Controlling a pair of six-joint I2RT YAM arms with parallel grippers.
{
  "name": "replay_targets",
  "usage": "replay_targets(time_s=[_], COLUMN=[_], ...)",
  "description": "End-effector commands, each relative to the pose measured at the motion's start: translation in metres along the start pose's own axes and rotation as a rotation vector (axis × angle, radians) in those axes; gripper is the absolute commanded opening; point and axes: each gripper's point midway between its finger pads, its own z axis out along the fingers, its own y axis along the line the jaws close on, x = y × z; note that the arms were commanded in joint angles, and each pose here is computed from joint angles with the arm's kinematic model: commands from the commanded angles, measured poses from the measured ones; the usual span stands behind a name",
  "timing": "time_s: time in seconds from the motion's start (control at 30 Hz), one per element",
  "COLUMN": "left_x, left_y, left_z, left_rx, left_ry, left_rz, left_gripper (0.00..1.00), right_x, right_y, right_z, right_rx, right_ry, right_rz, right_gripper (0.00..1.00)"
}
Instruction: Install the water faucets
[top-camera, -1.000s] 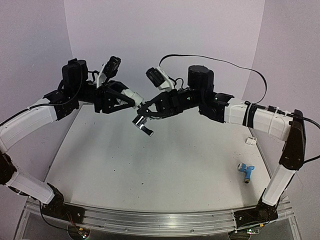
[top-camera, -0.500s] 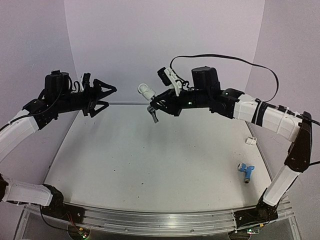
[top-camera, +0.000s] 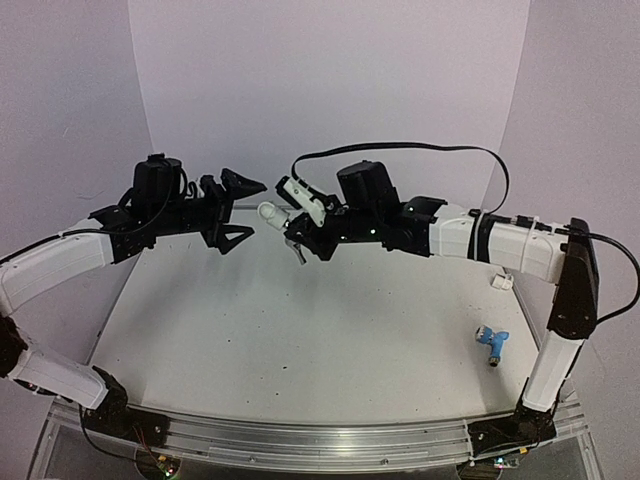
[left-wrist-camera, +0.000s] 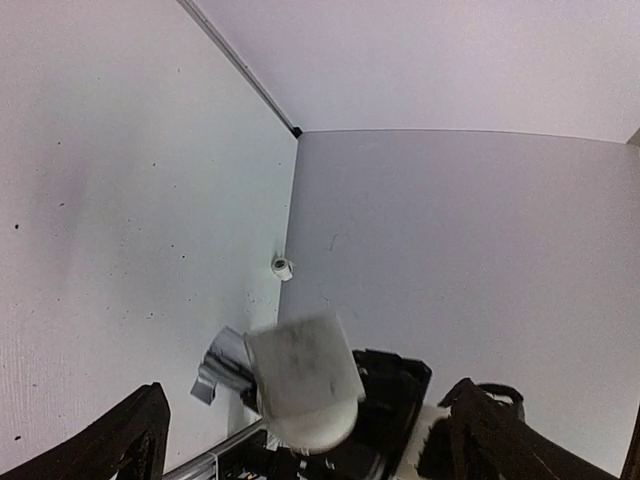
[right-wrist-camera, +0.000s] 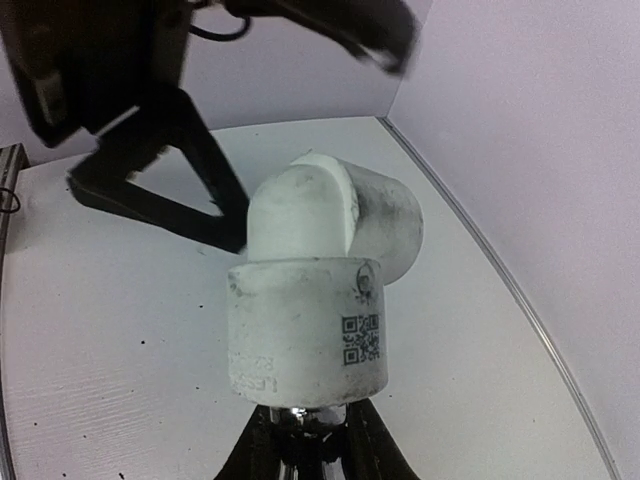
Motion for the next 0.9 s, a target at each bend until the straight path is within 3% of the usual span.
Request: replay_targets(time_s=[0.0, 0.13, 0.2, 0.23, 0.3, 0.37, 0.47, 0.5, 0.6, 0.67, 0.7, 0.87], left_x=[-0.009, -0.003, 0.003, 0.004, 0.013, 0.017, 0.033, 0.04, 0.085, 0.11, 0.119, 0.117], left_y=[-0.031, -0.034, -0.038, -0.039, -0.045, -0.045, -0.051, -0.057, -0.075, -0.078, -0.08, -0.103], left_z=[0.012, 0.026, 0.032, 0.032, 0.034, 0.034, 0.033, 0.031, 0.0, -0.028, -0.043, -0.074], left_rx=[0.071, 0.073, 0.09, 0.093, 0.14, 0.165, 0.243, 0.28, 0.515, 0.657, 0.737, 0.891], left_ry=[-0.016, 0.02, 0.05, 0.054, 0.083, 0.097, 0.172, 0.203, 0.378, 0.453, 0.47, 0.51], left_rz=[0.024, 0.083, 0.143, 0.158, 0.237, 0.292, 0.441, 0.523, 0.943, 1.104, 1.202, 1.317], left_gripper=[0.97, 0.84, 0.66, 0.64, 0.48, 0.41, 0.23, 0.17, 0.01, 0.0, 0.0, 0.0], right_x=[-0.054, -0.062, -0.067, -0.068, -0.07, -0.074, -0.082, -0.086, -0.099, -0.112, -0.116, -0.128], right_y=[-0.004, 0.0, 0.002, 0.003, 0.006, 0.006, 0.016, 0.031, 0.058, 0.076, 0.09, 0.111], right_z=[-0.018, -0.019, -0.02, -0.021, -0.023, -0.027, -0.043, -0.054, -0.106, -0.135, -0.146, -0.176], right_rx=[0.045, 0.032, 0.012, 0.01, -0.031, -0.076, -0.25, -0.417, -0.962, -1.185, -1.273, -1.363], right_ry=[-0.146, -0.163, -0.172, -0.175, -0.172, -0.178, -0.213, -0.234, -0.234, -0.249, -0.197, -0.144], right_rz=[-0.036, -0.021, 0.004, 0.008, 0.05, 0.092, 0.188, 0.227, 0.424, 0.392, 0.424, 0.42], right_gripper=[0.0, 0.0, 0.0, 0.0, 0.0, 0.0, 0.0, 0.0, 0.0, 0.0, 0.0, 0.0])
